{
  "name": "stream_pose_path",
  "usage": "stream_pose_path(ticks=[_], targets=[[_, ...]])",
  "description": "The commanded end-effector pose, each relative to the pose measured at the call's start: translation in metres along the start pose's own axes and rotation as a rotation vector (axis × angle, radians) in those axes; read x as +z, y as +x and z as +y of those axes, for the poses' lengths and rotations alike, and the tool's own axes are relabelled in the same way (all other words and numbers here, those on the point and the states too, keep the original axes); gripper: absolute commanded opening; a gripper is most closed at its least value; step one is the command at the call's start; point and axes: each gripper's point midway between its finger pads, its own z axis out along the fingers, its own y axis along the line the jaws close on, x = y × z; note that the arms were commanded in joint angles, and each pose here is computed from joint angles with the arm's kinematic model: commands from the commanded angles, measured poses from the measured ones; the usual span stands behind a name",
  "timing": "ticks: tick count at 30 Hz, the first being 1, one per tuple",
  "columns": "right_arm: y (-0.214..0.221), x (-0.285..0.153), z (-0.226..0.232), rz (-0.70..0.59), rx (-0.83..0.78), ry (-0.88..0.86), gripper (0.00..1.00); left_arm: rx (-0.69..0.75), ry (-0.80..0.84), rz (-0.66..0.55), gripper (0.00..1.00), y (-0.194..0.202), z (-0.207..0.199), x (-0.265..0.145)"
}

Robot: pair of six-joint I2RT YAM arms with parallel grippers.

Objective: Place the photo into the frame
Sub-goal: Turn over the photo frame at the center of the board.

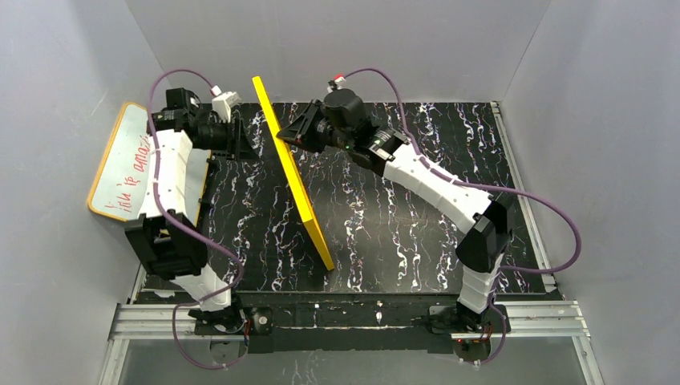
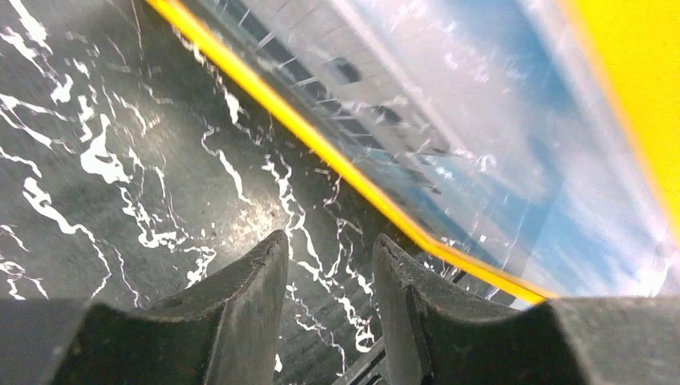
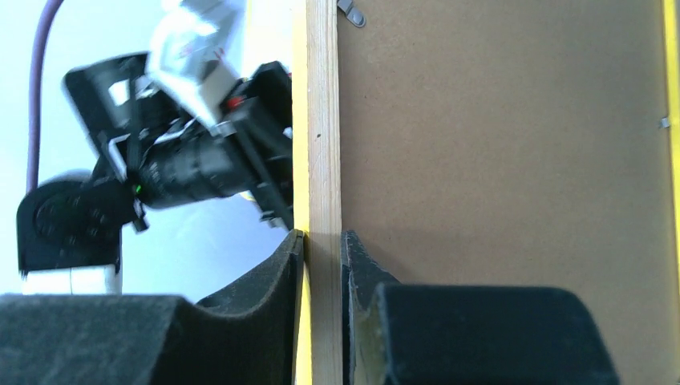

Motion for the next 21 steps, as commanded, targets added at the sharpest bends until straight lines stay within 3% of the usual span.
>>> stream_pose_path(ticks=[1,6,11,14,21], targets=[[-0.051,-0.039,0.053,-0.086,0.134,-0.271,0.01,0.006,0.028,-0.125,0.41,-0.026,-0.037,-0.029],[-0.049,-0.035,0.018,-0.048,0.164,-0.217,0.01,0.035,0.038,-0.133,0.4,-0.031,-0.049,-0.023],[-0.056,-0.044,-0.012,-0.053,0.103,-0.127,0.34,0.155,0.022,-0.095,0.4,-0.041,-0.079,0.011],[-0.065,-0.055,-0.029,-0.068,0.052,-0.07,0.47,0.164,0.03,-0.076,0.4,-0.043,-0.084,0.028],[-0.09,-0.089,-0.067,-0.098,0.007,0.007,0.58,0.174,0.022,0.02,0.4,-0.019,-0.072,0.059]])
